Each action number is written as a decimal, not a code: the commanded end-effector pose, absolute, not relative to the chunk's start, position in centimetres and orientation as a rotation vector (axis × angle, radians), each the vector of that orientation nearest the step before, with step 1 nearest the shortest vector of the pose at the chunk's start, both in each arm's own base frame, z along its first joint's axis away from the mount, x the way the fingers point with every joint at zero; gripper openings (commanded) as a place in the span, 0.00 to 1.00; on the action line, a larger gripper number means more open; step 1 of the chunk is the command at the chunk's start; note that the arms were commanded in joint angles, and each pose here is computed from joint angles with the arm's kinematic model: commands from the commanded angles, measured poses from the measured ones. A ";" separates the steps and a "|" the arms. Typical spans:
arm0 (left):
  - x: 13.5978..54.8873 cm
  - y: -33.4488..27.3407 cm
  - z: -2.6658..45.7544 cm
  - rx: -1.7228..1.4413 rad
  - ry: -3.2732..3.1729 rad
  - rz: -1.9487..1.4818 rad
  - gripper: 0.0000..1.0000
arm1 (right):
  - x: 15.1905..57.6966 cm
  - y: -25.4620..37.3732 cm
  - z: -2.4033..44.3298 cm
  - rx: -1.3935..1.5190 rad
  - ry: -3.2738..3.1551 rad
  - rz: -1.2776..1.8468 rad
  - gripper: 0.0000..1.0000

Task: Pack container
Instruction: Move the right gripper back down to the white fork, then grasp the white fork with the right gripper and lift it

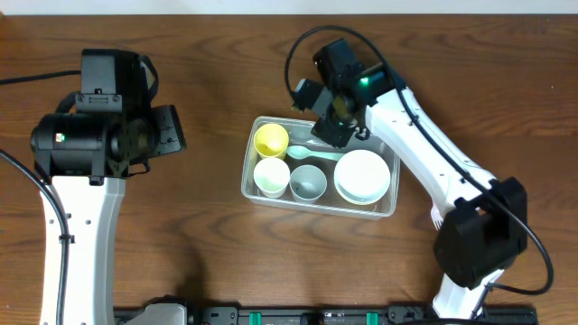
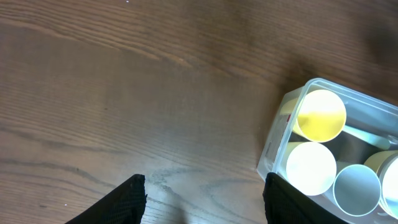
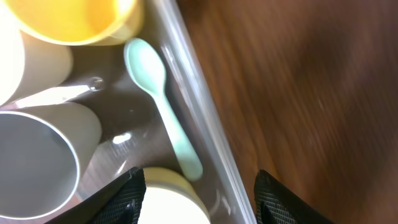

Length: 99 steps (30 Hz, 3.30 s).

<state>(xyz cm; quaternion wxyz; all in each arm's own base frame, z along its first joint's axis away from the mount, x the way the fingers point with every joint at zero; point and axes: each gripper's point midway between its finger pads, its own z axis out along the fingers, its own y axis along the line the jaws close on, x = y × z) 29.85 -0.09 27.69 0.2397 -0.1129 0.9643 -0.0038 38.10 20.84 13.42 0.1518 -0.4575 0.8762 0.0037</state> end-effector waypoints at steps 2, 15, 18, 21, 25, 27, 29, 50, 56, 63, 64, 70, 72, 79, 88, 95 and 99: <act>30.0 0.2 27.9 -0.329 2.631 -0.001 0.61 | 39.8 14.8 19.8 -0.721 2.568 -0.168 0.59; 30.0 0.2 27.9 -0.330 2.635 -0.001 0.61 | 34.2 -2.2 22.9 0.441 2.757 -0.029 0.73; 30.0 0.2 27.9 -0.330 2.635 -0.001 0.62 | 32.0 -2.8 19.6 0.423 2.880 -0.062 0.75; 30.0 0.2 27.9 -0.330 2.635 -0.001 0.61 | 29.9 -2.6 15.1 0.415 2.997 -0.081 0.78; 29.9 0.2 27.9 -0.330 2.635 -0.001 0.61 | 28.1 -2.5 9.5 0.419 3.061 -0.089 0.82; 29.9 0.2 27.9 -0.330 2.635 -0.001 0.62 | 27.4 -2.5 7.0 0.422 3.067 -0.091 0.84; 29.9 0.2 27.8 -0.330 2.638 0.000 0.61 | 27.2 -2.5 5.4 0.423 3.058 -0.089 0.85; 29.5 0.2 27.6 -0.333 2.657 0.003 0.62 | 26.6 -2.2 -1.0 0.344 2.962 -0.051 0.73; 29.4 0.2 27.6 -0.337 2.657 0.002 0.62 | 26.4 -2.2 -1.0 0.351 2.969 -0.052 0.44; 29.4 0.2 27.6 -0.337 2.657 0.002 0.61 | 26.4 -2.2 -1.1 0.351 2.969 -0.051 0.29; 29.4 0.2 27.6 -0.337 2.657 0.002 0.62 | 26.4 -2.1 -1.1 0.350 2.970 -0.051 0.29; 29.5 0.2 27.6 -0.337 2.656 0.002 0.62 | 26.3 -2.2 -1.1 0.351 2.971 -0.051 0.26; 29.5 0.2 27.6 -0.337 2.656 0.002 0.62 | 26.3 -2.2 -1.1 0.351 2.971 -0.051 0.23; 29.5 0.2 27.6 -0.337 2.656 0.002 0.62 | 26.3 -2.2 -1.1 0.351 2.971 -0.052 0.16; 29.5 0.2 27.6 -0.337 2.656 0.002 0.62 | 27.8 -2.2 -0.5 0.346 2.917 -0.046 0.01; 29.5 0.2 27.6 -0.336 2.656 0.002 0.62 | 33.3 -2.4 7.8 0.322 2.709 -0.023 0.01; 29.5 0.2 27.6 -0.336 2.656 0.003 0.63 | 37.1 -0.8 17.1 0.161 2.501 -0.008 0.01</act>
